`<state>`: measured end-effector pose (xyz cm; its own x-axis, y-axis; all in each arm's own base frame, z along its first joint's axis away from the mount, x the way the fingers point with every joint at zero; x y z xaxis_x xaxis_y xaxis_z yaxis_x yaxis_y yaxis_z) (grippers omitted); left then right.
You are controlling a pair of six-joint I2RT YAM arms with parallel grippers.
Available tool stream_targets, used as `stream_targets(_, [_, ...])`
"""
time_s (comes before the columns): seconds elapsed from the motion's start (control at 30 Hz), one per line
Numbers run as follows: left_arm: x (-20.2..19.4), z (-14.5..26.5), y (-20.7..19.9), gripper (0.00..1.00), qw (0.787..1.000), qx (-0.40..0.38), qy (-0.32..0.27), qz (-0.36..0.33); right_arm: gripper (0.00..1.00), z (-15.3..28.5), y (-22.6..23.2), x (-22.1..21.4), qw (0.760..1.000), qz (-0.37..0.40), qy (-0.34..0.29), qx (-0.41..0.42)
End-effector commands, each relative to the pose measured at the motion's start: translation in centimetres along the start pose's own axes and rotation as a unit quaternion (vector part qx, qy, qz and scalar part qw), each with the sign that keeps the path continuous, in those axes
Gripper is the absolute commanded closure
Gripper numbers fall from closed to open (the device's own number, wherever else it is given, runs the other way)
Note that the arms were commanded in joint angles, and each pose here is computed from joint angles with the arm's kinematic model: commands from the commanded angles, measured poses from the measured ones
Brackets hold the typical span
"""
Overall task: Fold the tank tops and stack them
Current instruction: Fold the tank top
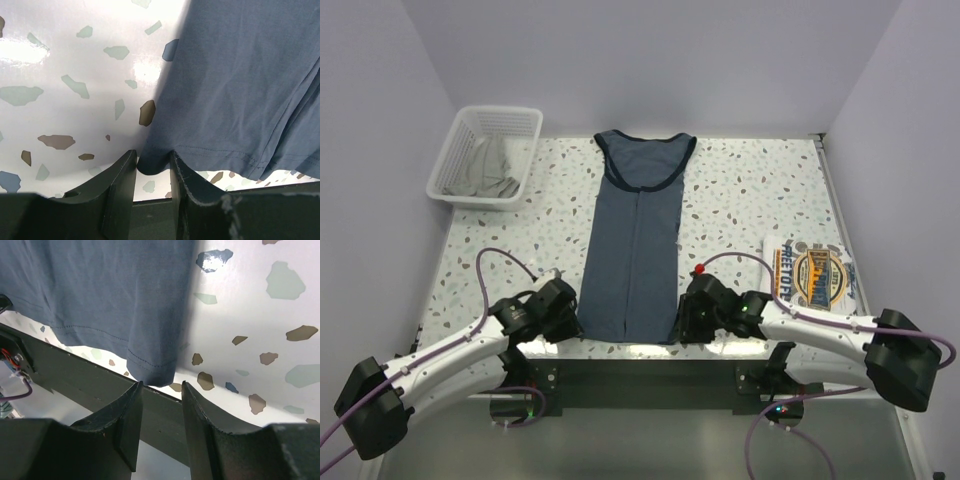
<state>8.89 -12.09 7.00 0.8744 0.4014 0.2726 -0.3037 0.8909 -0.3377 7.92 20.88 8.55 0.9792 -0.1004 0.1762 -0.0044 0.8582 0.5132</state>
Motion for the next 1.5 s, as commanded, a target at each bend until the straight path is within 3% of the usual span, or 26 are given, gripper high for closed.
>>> stream_targets(0.0, [-0.2, -0.5, 0.6, 0.63, 1.0, 0.011, 0.0, 0.008, 0.6, 0.4, 0.6, 0.6, 1.0, -0.003, -0.021, 0.005])
stream_targets(0.77, [-0.8, -1.1, 1.0, 0.68, 1.0, 0.015, 0.015, 0.006, 0.63, -2.4, -0.1, 0.4, 1.0, -0.005, -0.019, -0.025])
stream_targets(0.83, [-0.8, -1.1, 1.0, 0.69, 1.0, 0.018, 0.016, 0.004, 0.65, -2.5, -0.4, 0.3, 0.999, -0.001, -0.019, -0.039])
stream_targets(0.9, [-0.8, -1.2, 1.1, 0.74, 1.0, 0.019, 0.018, 0.003, 0.74, -2.5, -0.5, 0.4, 0.999, 0.007, -0.021, -0.049])
stream_targets(0.93, [-0.9, -1.3, 1.1, 0.76, 1.0, 0.019, 0.02, 0.001, 0.79, -2.4, -0.7, 0.4, 0.998, 0.009, -0.019, -0.056])
stream_targets(0.97, [-1.0, -1.4, 1.2, 0.83, 1.0, 0.018, 0.021, 0.001, 0.92, -2.3, -0.5, 0.5, 0.998, 0.016, -0.019, -0.057])
stream_targets(1.03, [-1.3, -1.6, 1.2, 0.9, 0.999, 0.012, 0.032, -0.004, 1.0, -2.1, -0.9, 0.5, 0.997, 0.022, -0.019, -0.073])
stream_targets(1.1, [-1.5, -1.8, 1.2, 1.0, 0.999, 0.003, 0.037, -0.003, 1.0, -1.8, -0.7, 0.8, 0.996, 0.033, -0.027, -0.078])
stream_targets(1.47, [-4.8, -1.2, 0.2, 1.0, 0.997, -0.015, 0.069, -0.018, 1.0, 1.9, -3.9, -0.8, 0.988, 0.074, -0.002, -0.136])
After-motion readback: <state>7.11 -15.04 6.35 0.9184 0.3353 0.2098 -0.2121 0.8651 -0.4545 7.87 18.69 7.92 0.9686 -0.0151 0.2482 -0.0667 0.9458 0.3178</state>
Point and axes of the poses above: each gripper's point midway between its finger pads, its own z axis back along the fingers, its own y axis along the line the jaws close on, x = y × z, the point moved 6 cm from there along z, back along the fingers, and after that the axes turned 2 degrees about z, right-handed, at the moved point
